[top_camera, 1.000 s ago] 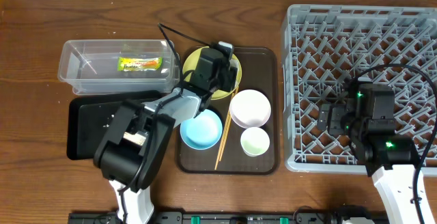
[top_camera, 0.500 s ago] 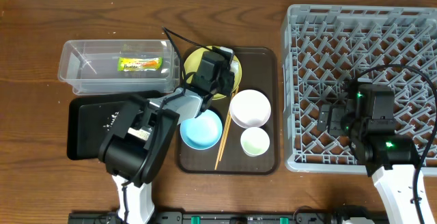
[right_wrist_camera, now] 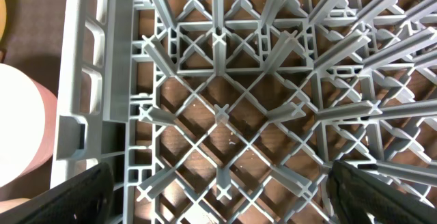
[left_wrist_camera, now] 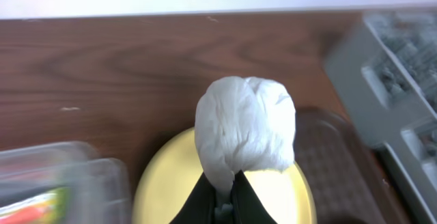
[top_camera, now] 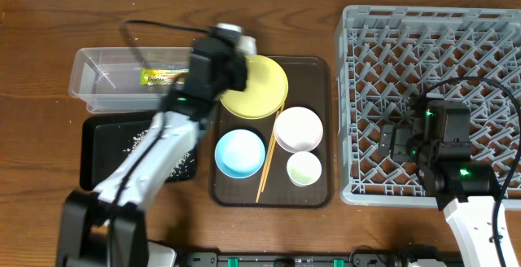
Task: Sort waste into correct bins and load items into the dishwasher rack
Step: 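Grasp the white tissue from the yellow plate with the left gripper, then drop the tissue into the clear plastic bin, then grasp the pale green cup with the left gripper and lift it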
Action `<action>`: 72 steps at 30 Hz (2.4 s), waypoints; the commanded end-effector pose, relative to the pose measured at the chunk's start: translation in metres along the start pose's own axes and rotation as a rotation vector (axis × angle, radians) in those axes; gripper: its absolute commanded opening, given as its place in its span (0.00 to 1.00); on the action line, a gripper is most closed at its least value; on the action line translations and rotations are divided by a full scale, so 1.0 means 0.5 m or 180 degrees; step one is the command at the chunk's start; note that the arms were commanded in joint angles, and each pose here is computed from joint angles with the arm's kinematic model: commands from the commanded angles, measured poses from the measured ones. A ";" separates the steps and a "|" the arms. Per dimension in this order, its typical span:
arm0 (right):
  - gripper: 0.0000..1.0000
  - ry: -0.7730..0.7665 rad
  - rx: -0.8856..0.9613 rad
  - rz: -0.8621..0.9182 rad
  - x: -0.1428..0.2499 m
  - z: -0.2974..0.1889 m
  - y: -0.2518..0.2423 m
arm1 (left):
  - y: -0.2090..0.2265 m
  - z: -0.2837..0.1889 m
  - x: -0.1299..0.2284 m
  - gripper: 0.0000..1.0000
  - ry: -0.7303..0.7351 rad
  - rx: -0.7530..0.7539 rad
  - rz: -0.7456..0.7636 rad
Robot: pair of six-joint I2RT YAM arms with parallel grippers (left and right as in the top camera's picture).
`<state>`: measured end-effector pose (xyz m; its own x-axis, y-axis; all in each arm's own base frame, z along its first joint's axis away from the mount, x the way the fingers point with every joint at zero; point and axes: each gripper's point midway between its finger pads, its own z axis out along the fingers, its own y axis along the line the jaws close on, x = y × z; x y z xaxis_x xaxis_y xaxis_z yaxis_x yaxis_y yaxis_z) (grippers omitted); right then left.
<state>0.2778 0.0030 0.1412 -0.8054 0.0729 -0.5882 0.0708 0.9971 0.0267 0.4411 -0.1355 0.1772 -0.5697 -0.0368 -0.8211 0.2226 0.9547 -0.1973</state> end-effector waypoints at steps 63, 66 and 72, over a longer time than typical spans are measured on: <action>0.99 -0.0060 -0.0005 -0.0005 -0.014 -0.010 0.004 | -0.233 -0.158 0.357 0.63 0.2249 0.0399 0.0031; 0.99 -0.0060 -0.0005 -0.0005 -0.014 -0.010 0.004 | -0.251 -0.166 0.374 0.63 0.2278 0.0428 0.0166; 0.99 -0.0046 -0.0003 -0.0004 -0.011 -0.010 0.004 | -0.260 -0.167 0.406 0.62 0.2306 0.0362 0.0346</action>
<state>0.2766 0.0031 0.1406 -0.8088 0.0732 -0.5835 0.0710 0.9971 0.0266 0.2332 -0.2471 0.0923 -0.9120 0.2808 -0.2990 0.3614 0.8949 -0.2619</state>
